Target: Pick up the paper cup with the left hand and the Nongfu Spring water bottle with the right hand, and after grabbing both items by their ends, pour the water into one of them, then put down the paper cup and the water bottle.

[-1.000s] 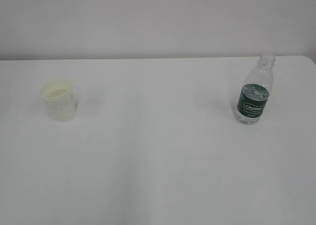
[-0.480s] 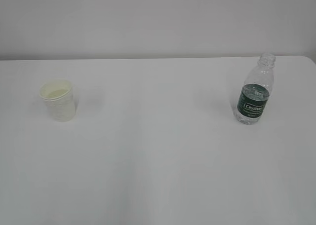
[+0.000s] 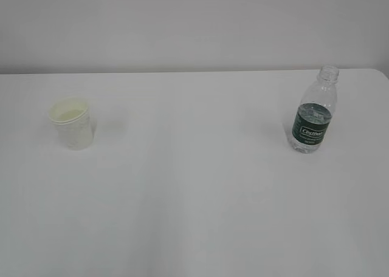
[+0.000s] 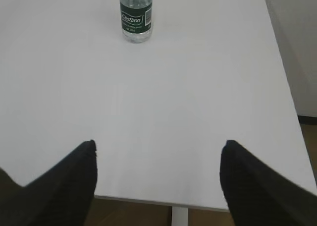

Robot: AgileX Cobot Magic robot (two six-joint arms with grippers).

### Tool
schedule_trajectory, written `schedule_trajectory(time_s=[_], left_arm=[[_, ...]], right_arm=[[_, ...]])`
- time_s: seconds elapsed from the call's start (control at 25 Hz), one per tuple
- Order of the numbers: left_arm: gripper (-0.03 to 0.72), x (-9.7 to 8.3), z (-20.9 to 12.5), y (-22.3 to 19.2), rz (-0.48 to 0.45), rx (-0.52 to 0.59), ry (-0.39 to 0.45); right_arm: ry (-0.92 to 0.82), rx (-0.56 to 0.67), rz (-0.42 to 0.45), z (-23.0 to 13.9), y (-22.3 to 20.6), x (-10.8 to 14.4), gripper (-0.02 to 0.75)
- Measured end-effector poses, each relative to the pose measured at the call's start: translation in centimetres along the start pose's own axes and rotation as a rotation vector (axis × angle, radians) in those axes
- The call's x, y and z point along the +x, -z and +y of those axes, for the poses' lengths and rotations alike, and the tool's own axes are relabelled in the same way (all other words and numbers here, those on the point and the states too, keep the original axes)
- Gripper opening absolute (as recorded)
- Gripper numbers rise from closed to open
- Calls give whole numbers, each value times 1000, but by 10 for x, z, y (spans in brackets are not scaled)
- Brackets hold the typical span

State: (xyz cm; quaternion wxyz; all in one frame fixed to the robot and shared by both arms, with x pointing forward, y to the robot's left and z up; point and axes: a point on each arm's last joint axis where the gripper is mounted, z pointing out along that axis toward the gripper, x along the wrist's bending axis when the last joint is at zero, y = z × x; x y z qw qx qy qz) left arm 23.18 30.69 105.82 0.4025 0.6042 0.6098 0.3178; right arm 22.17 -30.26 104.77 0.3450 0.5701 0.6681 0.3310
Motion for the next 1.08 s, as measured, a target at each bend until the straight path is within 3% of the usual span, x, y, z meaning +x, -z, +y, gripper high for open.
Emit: schedule_trajectory(time_s=[1.08], left_arm=[[469, 0, 0, 0, 0, 0, 0]], right_arm=[[6, -22, -13, 0, -8, -1, 586]])
